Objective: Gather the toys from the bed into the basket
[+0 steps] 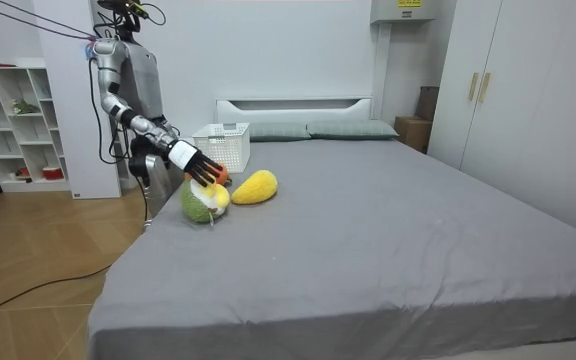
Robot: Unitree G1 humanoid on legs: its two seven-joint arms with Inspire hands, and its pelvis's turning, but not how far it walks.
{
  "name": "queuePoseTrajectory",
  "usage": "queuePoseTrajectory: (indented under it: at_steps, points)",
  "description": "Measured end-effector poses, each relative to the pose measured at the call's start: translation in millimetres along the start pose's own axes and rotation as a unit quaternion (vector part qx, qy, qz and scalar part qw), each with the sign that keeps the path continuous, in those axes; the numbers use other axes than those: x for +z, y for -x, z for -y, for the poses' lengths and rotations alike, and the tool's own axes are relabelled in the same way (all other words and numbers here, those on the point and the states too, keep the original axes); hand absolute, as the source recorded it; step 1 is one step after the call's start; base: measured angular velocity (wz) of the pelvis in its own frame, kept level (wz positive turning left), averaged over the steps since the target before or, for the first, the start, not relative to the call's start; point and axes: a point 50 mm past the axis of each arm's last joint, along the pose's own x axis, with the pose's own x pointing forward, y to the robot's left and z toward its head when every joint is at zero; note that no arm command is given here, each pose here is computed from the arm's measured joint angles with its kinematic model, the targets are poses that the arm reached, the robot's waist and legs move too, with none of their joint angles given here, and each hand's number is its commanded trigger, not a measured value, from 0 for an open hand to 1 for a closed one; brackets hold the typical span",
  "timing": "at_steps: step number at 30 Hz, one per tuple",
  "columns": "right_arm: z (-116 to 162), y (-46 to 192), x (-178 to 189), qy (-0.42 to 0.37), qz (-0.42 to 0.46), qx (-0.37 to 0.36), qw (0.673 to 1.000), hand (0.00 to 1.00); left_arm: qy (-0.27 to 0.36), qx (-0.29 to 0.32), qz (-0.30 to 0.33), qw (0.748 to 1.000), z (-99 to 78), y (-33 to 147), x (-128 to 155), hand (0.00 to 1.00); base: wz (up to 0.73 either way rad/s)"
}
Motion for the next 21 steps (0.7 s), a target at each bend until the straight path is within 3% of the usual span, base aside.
queuePoseTrajectory:
  at_steps: [20,21]
  points:
    - [-2,7,-51,0.1,-0.097,0.043,0.989,0.0,-0.001,0.015,0.01,1.0,-8.4,-0.7,1,0.0,0.02]
    - [-1,7,-53,0.103,-0.101,0.05,0.988,0.5,-0.001,0.014,0.012,1.0,-8.6,-0.8,2,0.0,0.04]
